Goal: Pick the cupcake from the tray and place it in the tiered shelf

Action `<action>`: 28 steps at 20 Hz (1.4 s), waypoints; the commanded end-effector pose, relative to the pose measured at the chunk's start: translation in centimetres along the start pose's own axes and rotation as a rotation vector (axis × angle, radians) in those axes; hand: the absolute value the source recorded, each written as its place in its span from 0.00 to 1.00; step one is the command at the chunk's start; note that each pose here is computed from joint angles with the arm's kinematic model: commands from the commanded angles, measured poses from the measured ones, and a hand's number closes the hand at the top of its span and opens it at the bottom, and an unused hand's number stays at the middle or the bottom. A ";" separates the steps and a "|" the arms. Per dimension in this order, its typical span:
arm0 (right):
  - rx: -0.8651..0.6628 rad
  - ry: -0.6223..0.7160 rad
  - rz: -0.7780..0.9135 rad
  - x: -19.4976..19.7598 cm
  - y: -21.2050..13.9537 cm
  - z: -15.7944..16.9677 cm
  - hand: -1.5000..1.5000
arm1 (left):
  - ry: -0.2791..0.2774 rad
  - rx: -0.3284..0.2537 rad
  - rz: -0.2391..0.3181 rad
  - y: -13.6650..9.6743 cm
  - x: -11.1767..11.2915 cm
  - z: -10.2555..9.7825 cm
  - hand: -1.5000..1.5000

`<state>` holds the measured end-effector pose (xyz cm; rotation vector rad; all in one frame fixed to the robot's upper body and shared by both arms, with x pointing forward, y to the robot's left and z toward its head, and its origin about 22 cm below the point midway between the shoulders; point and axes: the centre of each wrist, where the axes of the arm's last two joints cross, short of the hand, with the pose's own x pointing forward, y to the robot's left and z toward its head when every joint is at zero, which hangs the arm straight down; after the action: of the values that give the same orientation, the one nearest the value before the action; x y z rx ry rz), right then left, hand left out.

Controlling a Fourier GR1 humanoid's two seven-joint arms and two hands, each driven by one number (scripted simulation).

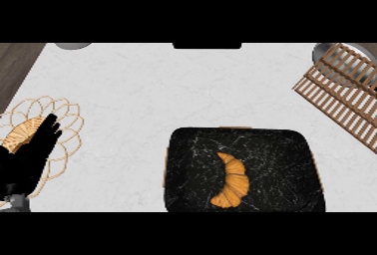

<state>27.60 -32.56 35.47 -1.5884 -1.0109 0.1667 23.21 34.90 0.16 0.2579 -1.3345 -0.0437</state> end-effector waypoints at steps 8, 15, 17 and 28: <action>-0.010 0.082 -0.084 -5.3 4.3 -6.1 1.00 | 0.006 -0.005 0.000 1.8 0.7 0.3 0.50; -0.046 0.227 -0.103 -7.6 7.7 -8.2 0.00 | 0.000 0.000 -0.011 0.4 -0.3 -0.4 0.50; 0.023 0.199 0.004 -6.6 8.1 -8.7 0.00 | -0.003 -0.013 -0.005 0.2 1.1 0.0 0.50; -0.009 0.131 -0.221 -7.8 7.1 -9.9 0.00 | 0.000 -0.008 0.002 -0.7 -1.0 0.3 0.50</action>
<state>32.34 -44.80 28.27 -1.5172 -1.0036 -0.0268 22.93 35.01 -0.54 0.2598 -1.3310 -0.0487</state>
